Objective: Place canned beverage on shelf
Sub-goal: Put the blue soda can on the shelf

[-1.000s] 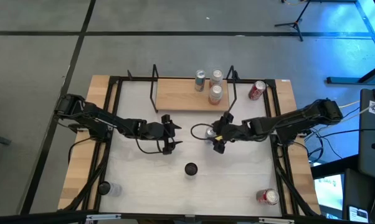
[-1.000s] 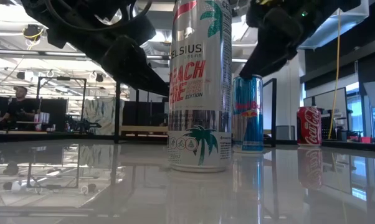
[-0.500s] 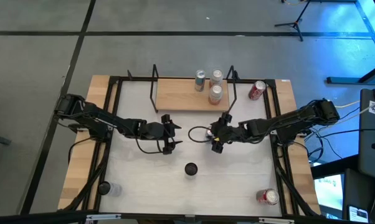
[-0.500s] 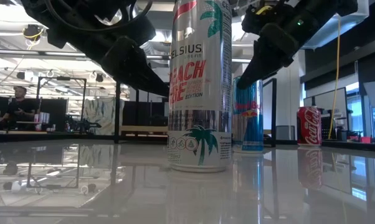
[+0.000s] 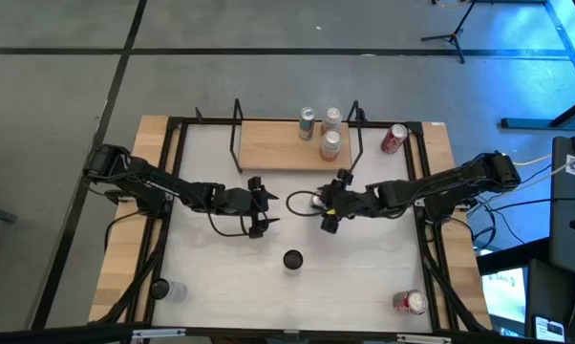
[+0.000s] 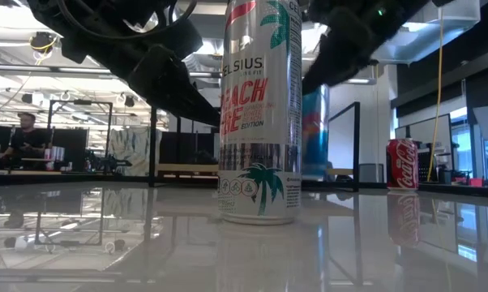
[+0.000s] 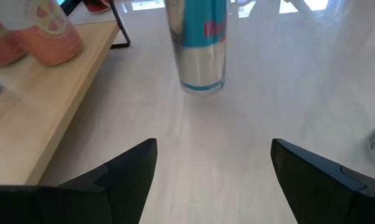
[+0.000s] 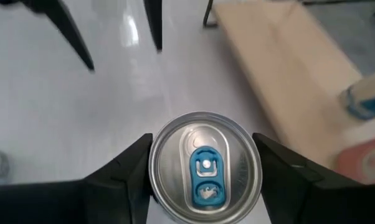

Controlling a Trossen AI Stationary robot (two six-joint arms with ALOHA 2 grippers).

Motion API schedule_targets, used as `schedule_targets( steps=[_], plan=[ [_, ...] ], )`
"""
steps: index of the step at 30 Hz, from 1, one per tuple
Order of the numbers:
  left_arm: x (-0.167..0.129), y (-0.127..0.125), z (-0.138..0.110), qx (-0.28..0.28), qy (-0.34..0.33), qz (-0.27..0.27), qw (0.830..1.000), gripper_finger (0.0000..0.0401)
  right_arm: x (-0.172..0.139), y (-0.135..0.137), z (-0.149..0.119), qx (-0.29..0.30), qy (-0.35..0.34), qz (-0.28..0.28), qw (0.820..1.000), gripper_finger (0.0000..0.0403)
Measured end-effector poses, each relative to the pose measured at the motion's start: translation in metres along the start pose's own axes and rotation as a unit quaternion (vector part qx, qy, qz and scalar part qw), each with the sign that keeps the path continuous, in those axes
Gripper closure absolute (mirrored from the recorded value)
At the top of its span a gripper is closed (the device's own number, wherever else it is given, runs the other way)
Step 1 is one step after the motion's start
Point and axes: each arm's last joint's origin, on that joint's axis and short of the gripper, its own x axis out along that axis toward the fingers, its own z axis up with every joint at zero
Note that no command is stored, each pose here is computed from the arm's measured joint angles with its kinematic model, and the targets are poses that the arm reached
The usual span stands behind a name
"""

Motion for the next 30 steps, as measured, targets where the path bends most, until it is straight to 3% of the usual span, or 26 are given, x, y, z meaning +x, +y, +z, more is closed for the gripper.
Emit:
schedule_targets(
  steps=[7, 15, 23, 30],
  plan=[
    [0.0, 0.0, 0.0, -0.001, 0.0, 0.0, 1.0, 0.0096, -0.011, -0.016, 0.041, 0.008, -0.045, -0.037, 0.998, 0.0187],
    [0.0, 0.0, 0.0, -0.001, 0.0, -0.001, 1.0, 0.0096, -0.016, -0.066, 0.082, 0.008, -0.057, -0.059, 0.997, 0.0184],
    [0.0, 0.0, 0.0, -0.001, -0.001, -0.001, 1.0, 0.0096, 0.002, -0.12, 0.089, 0.012, -0.038, -0.064, 0.997, 0.0182],
    [0.0, 0.0, 0.0, -0.001, -0.001, -0.001, 1.0, 0.0096, 0.028, -0.143, 0.082, 0.014, -0.007, -0.055, 0.998, 0.0181]
  ],
)
